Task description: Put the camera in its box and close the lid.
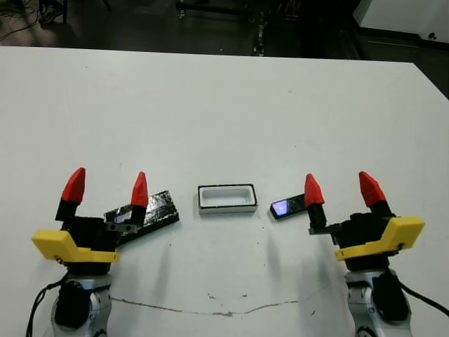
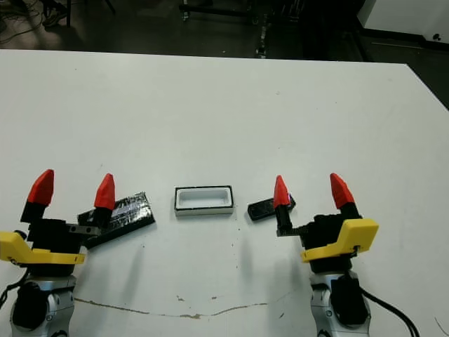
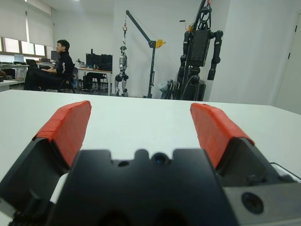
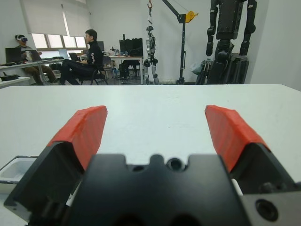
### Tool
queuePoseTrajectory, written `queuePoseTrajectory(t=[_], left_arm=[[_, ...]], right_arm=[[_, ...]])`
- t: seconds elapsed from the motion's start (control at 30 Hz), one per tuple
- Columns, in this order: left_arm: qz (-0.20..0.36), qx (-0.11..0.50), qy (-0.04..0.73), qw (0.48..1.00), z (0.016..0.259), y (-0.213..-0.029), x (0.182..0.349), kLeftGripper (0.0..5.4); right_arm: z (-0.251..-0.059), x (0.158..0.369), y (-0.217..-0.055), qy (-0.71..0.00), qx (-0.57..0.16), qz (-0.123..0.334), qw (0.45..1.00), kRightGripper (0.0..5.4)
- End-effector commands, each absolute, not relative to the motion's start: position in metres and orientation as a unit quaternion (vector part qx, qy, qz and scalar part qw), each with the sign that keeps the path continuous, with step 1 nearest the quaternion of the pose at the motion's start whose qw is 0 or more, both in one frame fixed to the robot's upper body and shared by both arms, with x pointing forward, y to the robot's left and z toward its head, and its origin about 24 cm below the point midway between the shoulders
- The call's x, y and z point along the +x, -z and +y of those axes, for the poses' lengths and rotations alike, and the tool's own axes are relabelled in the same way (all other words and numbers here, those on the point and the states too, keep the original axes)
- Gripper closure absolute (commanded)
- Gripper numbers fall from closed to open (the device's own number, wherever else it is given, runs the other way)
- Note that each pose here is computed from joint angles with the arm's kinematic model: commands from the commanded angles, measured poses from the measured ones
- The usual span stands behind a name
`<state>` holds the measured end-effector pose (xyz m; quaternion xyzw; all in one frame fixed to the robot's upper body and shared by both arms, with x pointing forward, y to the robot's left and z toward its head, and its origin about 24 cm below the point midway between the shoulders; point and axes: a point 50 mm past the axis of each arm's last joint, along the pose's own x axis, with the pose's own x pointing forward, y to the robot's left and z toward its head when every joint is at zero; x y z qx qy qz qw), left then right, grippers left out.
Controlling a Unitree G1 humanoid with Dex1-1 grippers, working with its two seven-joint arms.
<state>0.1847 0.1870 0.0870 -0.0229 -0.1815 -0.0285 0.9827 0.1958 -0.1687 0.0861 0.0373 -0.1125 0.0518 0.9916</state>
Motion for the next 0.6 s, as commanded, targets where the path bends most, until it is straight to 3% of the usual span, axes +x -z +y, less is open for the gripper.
queuePoseTrajectory(t=[0.03, 0.37, 0.6], left_arm=[[-0.166, -0.020, 0.026, 0.986, 0.190, -0.082, 0.184, 0.02], [-0.160, -0.022, 0.036, 0.986, 0.184, -0.079, 0.182, 0.02], [-0.160, -0.023, 0.030, 0.986, 0.182, -0.079, 0.180, 0.02]], right_arm=[[-0.171, 0.195, -0.085, -0.045, 0.035, -0.109, 0.992, 0.00], [-0.173, 0.194, -0.083, -0.051, 0.037, -0.103, 0.993, 0.00], [-0.189, 0.201, -0.097, -0.083, -0.020, -0.121, 0.989, 0.00]])
